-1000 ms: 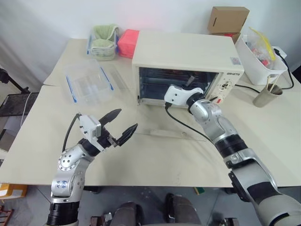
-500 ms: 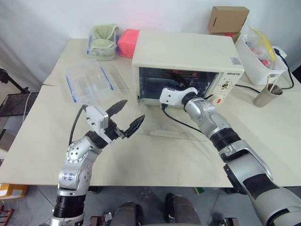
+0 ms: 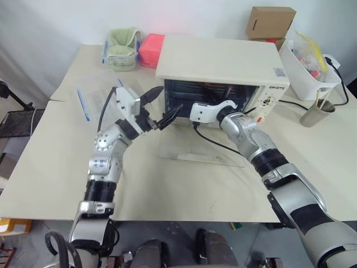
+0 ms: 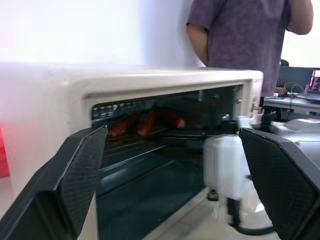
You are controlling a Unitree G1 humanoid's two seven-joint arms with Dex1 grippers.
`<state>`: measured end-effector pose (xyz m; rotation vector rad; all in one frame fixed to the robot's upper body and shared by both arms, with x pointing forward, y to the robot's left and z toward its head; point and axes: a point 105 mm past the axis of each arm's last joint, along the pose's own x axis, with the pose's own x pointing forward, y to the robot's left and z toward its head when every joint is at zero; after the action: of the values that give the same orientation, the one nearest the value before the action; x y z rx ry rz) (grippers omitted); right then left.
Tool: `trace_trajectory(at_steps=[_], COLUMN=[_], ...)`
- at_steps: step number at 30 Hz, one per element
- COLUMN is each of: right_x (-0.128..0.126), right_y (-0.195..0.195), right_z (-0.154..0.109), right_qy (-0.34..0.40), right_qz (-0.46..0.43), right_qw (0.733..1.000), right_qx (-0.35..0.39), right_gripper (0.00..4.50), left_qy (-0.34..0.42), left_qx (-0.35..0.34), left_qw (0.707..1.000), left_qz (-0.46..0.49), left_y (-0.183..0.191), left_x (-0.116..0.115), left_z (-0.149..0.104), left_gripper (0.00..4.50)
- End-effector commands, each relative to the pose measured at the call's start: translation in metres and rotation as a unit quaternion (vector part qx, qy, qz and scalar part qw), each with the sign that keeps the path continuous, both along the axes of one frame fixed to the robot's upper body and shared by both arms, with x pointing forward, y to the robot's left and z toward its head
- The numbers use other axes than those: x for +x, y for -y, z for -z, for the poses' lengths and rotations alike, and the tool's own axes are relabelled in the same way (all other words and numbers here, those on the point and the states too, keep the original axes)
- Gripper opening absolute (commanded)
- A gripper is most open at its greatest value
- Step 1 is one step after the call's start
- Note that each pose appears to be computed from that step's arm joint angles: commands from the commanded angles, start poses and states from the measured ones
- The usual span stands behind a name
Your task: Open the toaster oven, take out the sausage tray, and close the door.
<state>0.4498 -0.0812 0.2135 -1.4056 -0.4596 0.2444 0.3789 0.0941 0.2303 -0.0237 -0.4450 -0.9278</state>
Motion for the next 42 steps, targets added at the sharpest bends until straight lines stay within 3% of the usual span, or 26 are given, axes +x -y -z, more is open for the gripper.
trace_trajectory(at_steps=[1,12,17,27,30,35,42], right_x=[-0.014,-0.078,-0.112,-0.147,-0.152,-0.165,-0.179], right_y=[-0.007,0.003,0.012,0.027,0.027,0.024,0.021], right_z=[-0.029,-0.017,0.004,0.024,0.028,0.032,0.028], right_qy=[0.036,0.018,-0.015,-0.038,-0.047,-0.063,-0.055], right_qz=[-0.032,-0.057,-0.061,-0.055,-0.06,-0.076,-0.113], right_qw=[0.998,0.997,0.998,0.998,0.997,0.995,0.991], right_qx=[0.037,0.042,0.029,-0.004,-0.009,-0.013,-0.035], right_gripper=[0.02,0.02,0.02,0.02,0.02,0.02,0.02], left_qy=[0.013,-0.018,-0.027,-0.058,-0.096,-0.223,-0.433], left_qx=[-0.006,-0.011,-0.02,-0.034,-0.033,-0.037,-0.132], left_qw=[1.0,0.999,0.998,0.996,0.993,0.971,0.88], left_qz=[0.005,0.038,0.045,0.063,0.056,0.078,0.145], left_y=[-0.003,0.0,0.0,-0.007,-0.012,-0.025,-0.035], left_x=[0.005,0.012,0.014,0.004,0.001,-0.018,-0.042], left_z=[-0.01,-0.005,-0.005,-0.001,0.005,0.024,0.031], left_gripper=[4.5,4.5,4.5,4.5,4.5,4.5,4.5])
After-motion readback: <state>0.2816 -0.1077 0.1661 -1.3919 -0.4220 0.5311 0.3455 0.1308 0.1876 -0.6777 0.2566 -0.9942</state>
